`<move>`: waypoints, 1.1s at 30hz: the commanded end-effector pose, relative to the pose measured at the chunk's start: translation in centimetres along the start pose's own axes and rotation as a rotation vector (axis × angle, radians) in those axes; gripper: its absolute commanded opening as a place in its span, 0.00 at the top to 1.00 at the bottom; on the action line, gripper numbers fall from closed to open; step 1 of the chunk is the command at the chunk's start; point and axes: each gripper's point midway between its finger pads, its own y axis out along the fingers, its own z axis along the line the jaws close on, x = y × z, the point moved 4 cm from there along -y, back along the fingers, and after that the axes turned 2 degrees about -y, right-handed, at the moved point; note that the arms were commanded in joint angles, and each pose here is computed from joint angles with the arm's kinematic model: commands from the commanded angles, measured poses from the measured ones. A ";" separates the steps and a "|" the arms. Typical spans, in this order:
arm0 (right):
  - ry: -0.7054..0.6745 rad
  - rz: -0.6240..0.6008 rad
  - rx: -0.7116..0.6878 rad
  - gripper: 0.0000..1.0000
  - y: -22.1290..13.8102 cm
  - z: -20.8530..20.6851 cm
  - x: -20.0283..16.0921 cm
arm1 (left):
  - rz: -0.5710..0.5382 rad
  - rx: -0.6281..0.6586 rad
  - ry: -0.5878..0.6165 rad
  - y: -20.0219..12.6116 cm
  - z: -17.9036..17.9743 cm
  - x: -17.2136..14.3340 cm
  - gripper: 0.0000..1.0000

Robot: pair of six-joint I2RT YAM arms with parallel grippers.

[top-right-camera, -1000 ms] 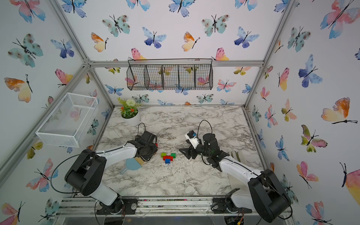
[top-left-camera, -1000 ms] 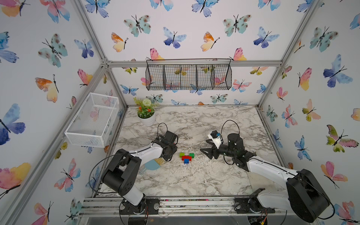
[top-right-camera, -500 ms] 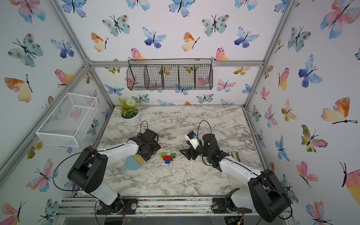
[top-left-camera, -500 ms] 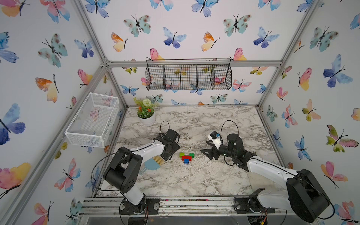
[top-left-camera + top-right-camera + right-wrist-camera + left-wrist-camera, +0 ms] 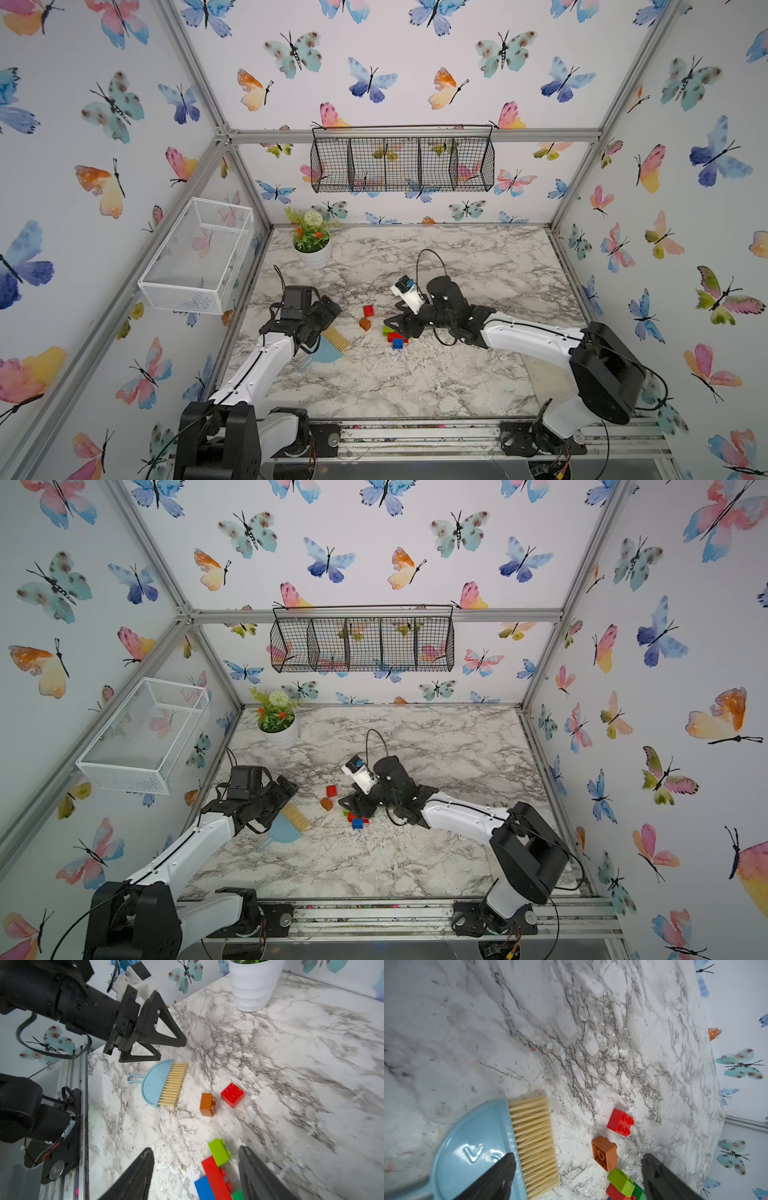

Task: Assemble the letter v with lego
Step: Pick up the lego brick from the center of the board.

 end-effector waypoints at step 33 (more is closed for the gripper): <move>-0.088 0.379 -0.100 0.67 13.9 -1.3 -5.7 | -0.030 0.001 0.062 -2.0 1.9 2.1 0.11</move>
